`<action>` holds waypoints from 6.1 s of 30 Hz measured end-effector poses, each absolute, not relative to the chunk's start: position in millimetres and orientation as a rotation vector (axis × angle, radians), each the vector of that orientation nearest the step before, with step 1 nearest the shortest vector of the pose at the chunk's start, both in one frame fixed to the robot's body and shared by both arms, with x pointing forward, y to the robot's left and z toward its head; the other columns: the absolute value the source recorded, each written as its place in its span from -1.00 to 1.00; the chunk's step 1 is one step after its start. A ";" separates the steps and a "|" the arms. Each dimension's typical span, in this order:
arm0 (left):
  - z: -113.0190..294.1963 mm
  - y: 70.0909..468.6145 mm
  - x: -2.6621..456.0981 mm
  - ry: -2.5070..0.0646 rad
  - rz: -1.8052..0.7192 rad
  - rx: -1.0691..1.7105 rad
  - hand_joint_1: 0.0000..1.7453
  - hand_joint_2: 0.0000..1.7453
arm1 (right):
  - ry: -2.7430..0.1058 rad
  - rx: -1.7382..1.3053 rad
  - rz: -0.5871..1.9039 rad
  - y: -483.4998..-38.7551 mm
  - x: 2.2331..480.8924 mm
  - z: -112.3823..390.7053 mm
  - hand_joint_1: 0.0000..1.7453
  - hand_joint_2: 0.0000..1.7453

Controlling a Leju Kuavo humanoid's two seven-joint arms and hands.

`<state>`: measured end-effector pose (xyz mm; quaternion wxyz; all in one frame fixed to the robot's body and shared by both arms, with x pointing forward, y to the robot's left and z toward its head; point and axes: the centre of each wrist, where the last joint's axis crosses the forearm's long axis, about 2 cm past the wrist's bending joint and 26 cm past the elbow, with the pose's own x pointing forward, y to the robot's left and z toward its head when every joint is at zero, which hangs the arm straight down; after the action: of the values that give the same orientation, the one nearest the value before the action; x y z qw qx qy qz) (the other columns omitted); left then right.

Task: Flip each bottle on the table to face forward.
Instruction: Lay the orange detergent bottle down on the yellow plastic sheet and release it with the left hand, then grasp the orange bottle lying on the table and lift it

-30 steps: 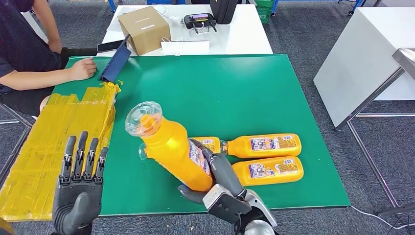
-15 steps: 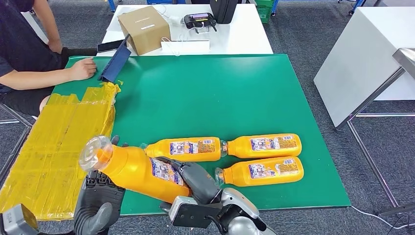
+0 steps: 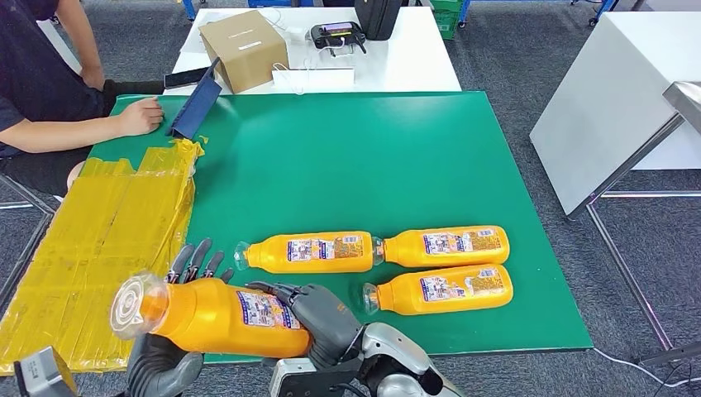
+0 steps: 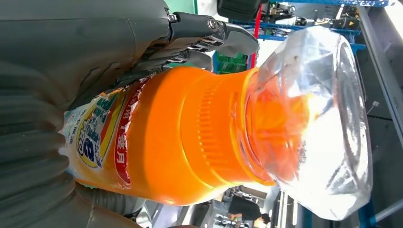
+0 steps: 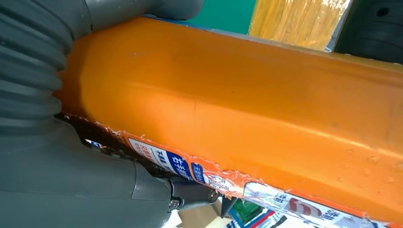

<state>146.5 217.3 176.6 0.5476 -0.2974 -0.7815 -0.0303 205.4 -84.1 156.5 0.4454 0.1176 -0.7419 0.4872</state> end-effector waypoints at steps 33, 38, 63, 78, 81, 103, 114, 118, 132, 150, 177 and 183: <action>174.1 223.6 147.3 -1.935 -0.284 -0.459 1.00 1.00 | -1.833 0.329 1.249 -81.4 202.5 156.3 1.00 1.00; 173.9 224.1 147.1 -1.947 -0.289 -0.436 1.00 1.00 | -1.844 0.296 1.249 -81.6 202.6 156.7 -0.63 1.00; 165.1 292.6 196.2 -1.775 -1.028 1.588 1.00 1.00 | -1.768 -0.136 1.030 -151.0 247.0 175.3 -1.00 1.00; 129.7 318.5 232.5 -1.497 -1.388 1.467 1.00 1.00 | -1.781 -0.231 1.066 -162.1 274.7 203.2 -1.00 1.00; 123.5 324.4 238.1 -1.454 -1.424 1.419 0.33 1.00 | -1.782 -0.232 1.073 -161.4 276.6 204.1 -1.00 1.00; 120.0 374.5 287.5 -1.167 -1.552 1.021 -1.00 -1.00 | -1.554 -0.309 1.220 -153.6 331.9 199.9 -1.00 1.00; 128.7 388.0 297.1 -1.175 -1.553 0.904 -1.00 -1.00 | -1.441 -0.364 1.267 -152.1 352.6 190.4 -1.00 1.00; 134.0 389.2 302.2 -1.237 -1.507 0.810 -1.00 -1.00 | -1.396 -0.379 1.293 -150.0 358.5 184.7 -1.00 1.00; 131.1 358.8 289.5 -1.706 -0.663 0.183 -1.00 -1.00 | -1.255 -0.326 1.460 -118.8 351.2 130.7 -1.00 1.00; 150.0 339.9 272.8 -1.897 -0.263 -0.061 -1.00 -1.00 | -1.187 -0.400 1.581 -99.9 344.0 112.1 -1.00 1.00; 152.1 327.3 276.8 -1.907 -0.261 -0.081 -1.00 -1.00 | -1.015 -0.539 1.656 -110.6 351.8 93.4 1.00 1.00; 158.5 319.4 273.6 -1.892 -0.156 -0.037 -1.00 -1.00 | -1.115 -0.578 1.479 -118.1 349.6 88.6 1.00 1.00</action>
<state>273.6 319.4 158.5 0.5823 -0.0160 -0.8100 -0.0667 349.6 -118.1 88.6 0.5650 -0.2456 -0.4742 0.6289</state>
